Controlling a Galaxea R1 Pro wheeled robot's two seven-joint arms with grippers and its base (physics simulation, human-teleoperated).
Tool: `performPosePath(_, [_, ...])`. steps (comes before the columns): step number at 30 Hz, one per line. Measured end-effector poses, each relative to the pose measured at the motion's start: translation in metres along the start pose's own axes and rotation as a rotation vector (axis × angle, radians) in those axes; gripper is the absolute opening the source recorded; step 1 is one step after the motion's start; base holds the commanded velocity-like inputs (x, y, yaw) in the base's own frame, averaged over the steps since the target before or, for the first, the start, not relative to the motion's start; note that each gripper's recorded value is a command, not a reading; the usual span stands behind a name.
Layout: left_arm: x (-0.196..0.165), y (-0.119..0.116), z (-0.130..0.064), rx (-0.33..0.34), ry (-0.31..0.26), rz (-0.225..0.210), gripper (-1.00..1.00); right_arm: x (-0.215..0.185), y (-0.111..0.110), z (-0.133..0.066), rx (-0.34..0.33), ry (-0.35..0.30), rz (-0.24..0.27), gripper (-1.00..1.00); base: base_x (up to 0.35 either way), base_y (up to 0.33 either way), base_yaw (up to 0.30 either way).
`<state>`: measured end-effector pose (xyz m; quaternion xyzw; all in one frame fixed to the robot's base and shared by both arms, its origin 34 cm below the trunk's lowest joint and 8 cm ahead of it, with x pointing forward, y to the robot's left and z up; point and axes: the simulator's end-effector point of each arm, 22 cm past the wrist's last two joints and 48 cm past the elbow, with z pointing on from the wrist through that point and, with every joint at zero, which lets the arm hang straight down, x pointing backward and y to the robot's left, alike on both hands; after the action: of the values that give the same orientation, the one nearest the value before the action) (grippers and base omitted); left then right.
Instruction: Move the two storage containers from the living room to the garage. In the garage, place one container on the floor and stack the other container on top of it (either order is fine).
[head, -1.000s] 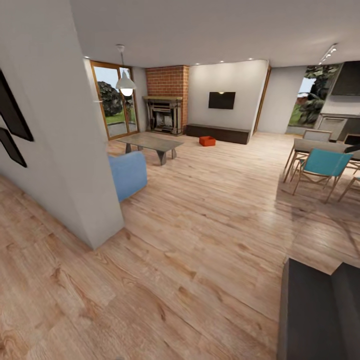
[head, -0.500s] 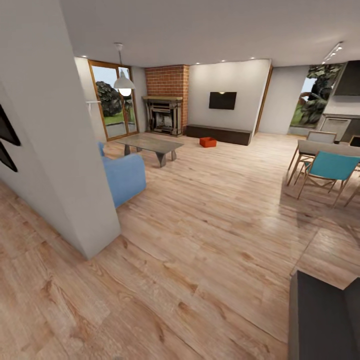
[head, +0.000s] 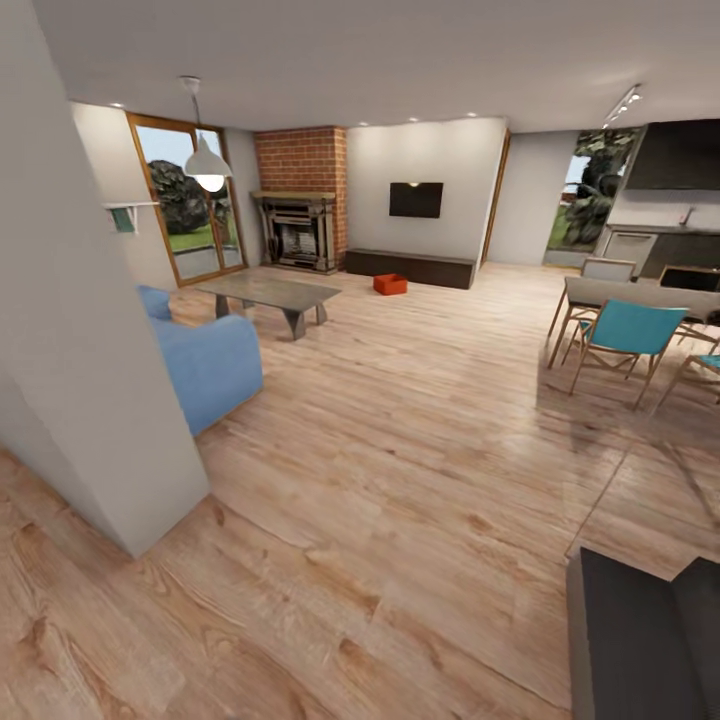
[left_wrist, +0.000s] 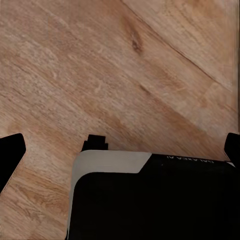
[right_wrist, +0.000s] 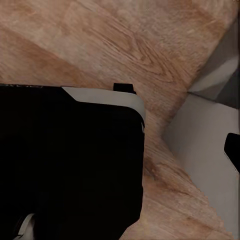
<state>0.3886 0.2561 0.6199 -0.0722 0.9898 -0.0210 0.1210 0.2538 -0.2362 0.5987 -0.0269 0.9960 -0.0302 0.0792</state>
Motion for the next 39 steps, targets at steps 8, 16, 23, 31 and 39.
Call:
performPosePath(8, [0.0015, 0.0002, 0.0005, 0.000, 0.003, 0.000, 1.00, 0.0013, 0.0000, 0.0002, 0.000, 0.003, 0.000, 1.00, 0.321, 0.000, -0.227])
performPosePath(16, [0.0013, 0.0003, 0.0006, -0.001, 0.003, 0.000, 1.00, 0.0015, 0.0001, 0.0002, 0.000, 0.004, 0.000, 1.00, 0.321, 0.000, -0.048])
performPosePath(23, [0.0014, 0.0003, 0.0006, -0.001, 0.003, 0.000, 1.00, 0.0014, 0.0001, 0.0003, 0.000, 0.004, 0.000, 1.00, 0.321, 0.000, -0.002])
performPosePath(31, [0.0020, 0.0004, 0.0006, -0.001, 0.005, 0.000, 1.00, 0.0014, 0.0001, 0.0003, 0.000, 0.004, 0.000, 1.00, 0.321, 0.000, 0.000])
performPosePath(39, [0.0019, 0.0003, 0.0006, -0.001, 0.005, 0.000, 1.00, 0.0019, 0.0002, 0.0002, 0.000, 0.004, 0.000, 1.00, 0.321, 0.000, 0.000])
